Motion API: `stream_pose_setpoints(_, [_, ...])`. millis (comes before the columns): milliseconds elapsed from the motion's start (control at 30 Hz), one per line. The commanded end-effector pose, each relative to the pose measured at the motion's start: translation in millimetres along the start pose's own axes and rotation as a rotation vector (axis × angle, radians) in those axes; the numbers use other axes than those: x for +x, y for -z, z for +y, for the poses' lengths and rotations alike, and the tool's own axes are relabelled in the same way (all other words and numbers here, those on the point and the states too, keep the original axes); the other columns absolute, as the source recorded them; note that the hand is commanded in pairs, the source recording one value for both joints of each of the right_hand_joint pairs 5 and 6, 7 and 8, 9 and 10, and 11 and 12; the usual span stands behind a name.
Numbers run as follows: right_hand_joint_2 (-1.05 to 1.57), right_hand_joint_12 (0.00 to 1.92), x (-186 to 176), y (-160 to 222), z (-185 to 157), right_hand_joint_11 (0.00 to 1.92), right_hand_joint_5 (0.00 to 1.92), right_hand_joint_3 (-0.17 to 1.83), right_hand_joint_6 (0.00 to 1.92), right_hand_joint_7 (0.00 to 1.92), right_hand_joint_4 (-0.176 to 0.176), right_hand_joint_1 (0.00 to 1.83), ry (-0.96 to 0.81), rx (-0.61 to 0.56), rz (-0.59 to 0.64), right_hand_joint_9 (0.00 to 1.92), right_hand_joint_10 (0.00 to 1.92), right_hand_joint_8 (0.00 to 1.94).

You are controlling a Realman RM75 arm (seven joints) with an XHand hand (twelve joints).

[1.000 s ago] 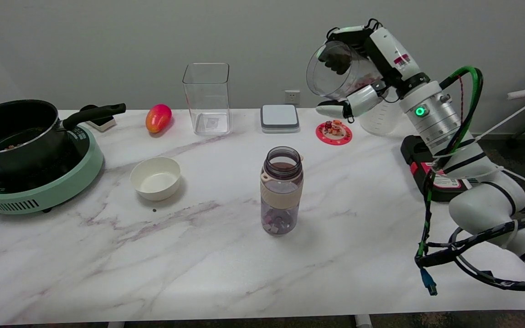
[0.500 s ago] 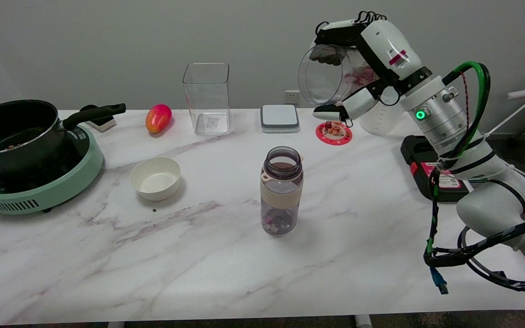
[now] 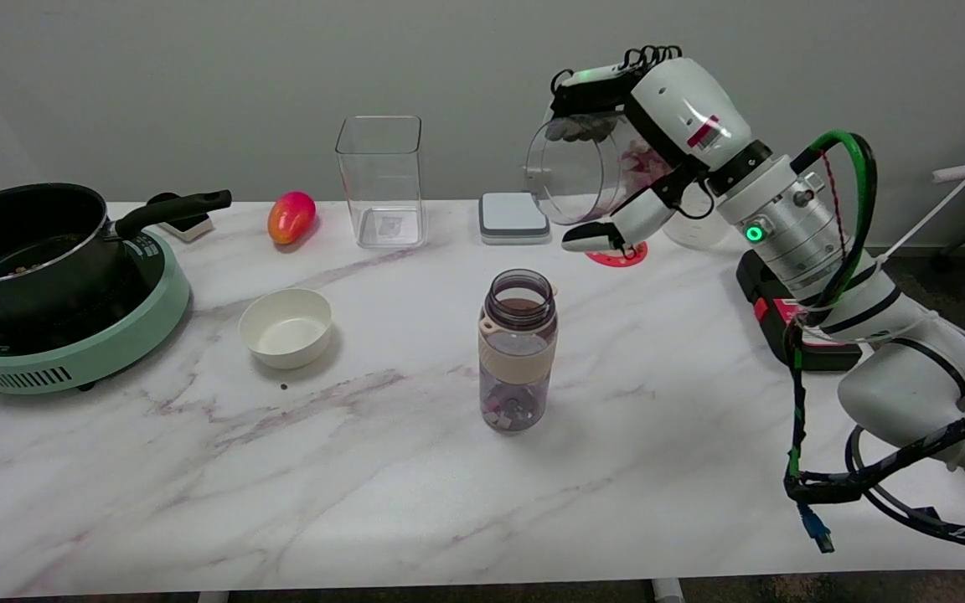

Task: Pour the contents of the measuring cup into the bottle.

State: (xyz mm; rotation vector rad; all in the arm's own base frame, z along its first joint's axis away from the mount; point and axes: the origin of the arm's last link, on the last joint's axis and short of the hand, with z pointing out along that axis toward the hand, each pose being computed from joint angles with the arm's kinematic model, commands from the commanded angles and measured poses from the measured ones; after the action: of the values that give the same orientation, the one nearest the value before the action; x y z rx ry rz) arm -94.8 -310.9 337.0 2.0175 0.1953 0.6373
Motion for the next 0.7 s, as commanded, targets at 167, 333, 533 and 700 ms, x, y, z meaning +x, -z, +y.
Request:
stream_pose_setpoints(167, [1.17,1.26,-16.4,6.9,2.4,1.26,1.57,0.46,1.57,1.58,0.000,1.37,0.103,0.016,-0.073,1.47,1.47,1.58])
stream_pose_setpoints(333, [1.27,1.28,-18.7,9.7,5.5,1.28,1.61,0.39,1.61,1.60,0.000,1.33,0.141,0.026,-0.082,1.50,1.50,1.60])
stream_pose_setpoints(533, [1.35,1.30,-22.5,11.8,5.2,1.30,1.64,0.34,1.64,1.62,0.000,1.30,0.148,0.036,-0.091,1.52,1.52,1.62])
stream_pose_setpoints(700, [1.41,1.31,-24.5,13.3,6.3,1.31,1.66,0.31,1.66,1.63,0.000,1.27,0.164,0.042,-0.098,1.53,1.53,1.63])
